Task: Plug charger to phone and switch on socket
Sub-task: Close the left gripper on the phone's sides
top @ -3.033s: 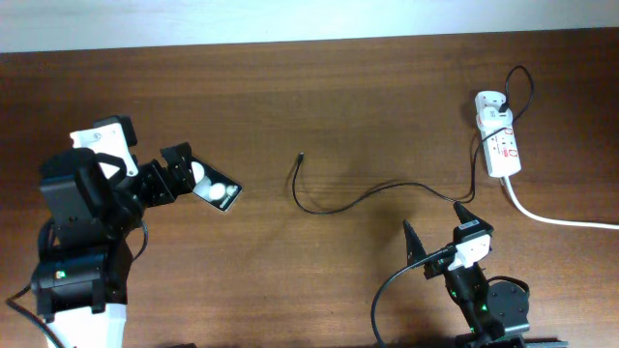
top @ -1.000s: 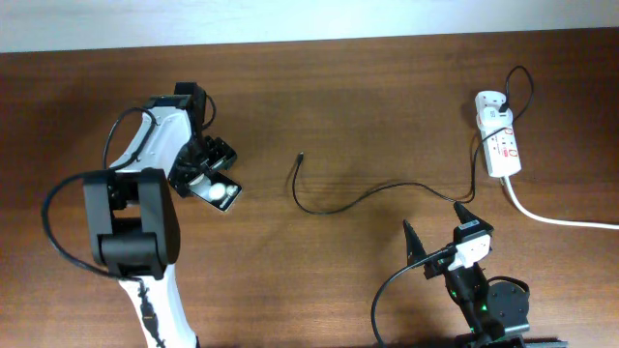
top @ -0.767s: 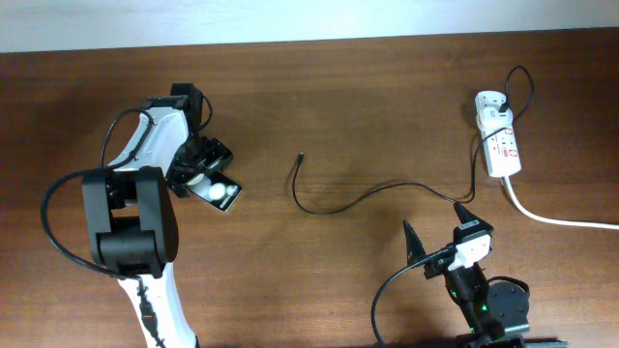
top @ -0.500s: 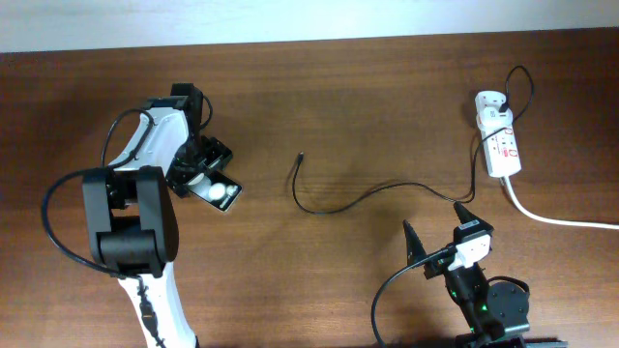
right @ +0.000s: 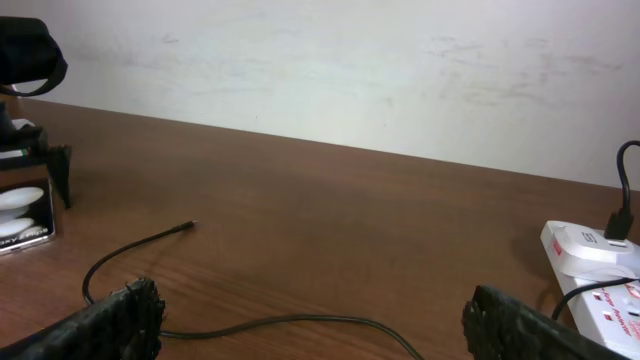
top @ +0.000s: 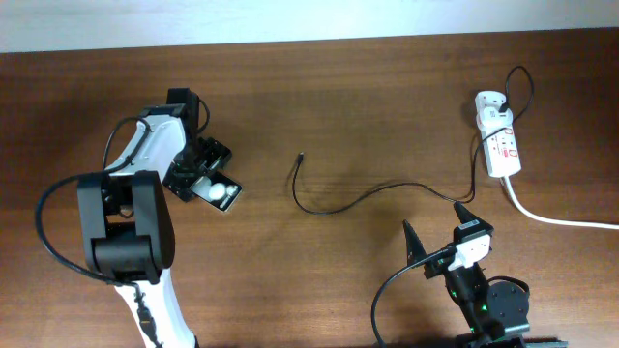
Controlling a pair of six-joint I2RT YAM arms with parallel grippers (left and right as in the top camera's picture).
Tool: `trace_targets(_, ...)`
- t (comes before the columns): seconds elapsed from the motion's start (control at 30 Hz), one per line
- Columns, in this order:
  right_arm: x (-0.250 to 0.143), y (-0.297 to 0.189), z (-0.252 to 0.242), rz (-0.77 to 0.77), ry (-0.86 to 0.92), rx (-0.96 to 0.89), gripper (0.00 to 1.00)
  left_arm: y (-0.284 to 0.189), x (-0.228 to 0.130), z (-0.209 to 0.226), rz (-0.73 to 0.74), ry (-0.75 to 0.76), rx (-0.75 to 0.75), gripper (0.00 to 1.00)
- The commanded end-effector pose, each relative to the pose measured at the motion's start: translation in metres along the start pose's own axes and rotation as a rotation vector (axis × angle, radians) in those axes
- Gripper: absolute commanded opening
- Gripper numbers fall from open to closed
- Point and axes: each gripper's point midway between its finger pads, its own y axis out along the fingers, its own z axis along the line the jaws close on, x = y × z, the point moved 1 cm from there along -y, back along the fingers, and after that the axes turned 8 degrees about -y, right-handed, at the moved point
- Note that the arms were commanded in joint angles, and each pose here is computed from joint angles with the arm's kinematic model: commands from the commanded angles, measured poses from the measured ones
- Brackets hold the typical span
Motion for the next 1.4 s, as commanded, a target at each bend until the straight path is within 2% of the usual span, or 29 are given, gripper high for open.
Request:
trace_targets(0.0, -0.002, 0.000, 0.001, 0.004, 0.005, -0.001, 0.99, 0.039, -0.014, 0.035, 0.053, -0.065, 0.147, 0.99)
trace_targets(0.2, -0.002, 0.000, 0.001, 0.004, 0.005, 0.000, 0.99, 0.038, -0.002, 0.046, 0.062, -0.111, 0.154, 1.00)
trace_targets(0.77, -0.002, 0.000, 0.001, 0.004, 0.005, -0.001, 0.99, 0.040, 0.003, 0.039, 0.043, -0.113, 0.121, 0.99)
trace_targets(1.03, -0.002, 0.000, 0.001, 0.004, 0.005, -0.001, 0.99, 0.041, 0.007, 0.034, 0.028, -0.112, 0.099, 0.93)
trace_targets(1.23, -0.002, 0.000, 0.001, 0.004, 0.005, -0.001, 0.99, 0.041, 0.007, 0.033, 0.026, -0.112, 0.096, 0.84)
trace_targets(1.37, -0.002, 0.000, 0.001, 0.004, 0.005, -0.001, 0.99, 0.041, 0.008, 0.033, 0.026, -0.112, 0.096, 0.84)
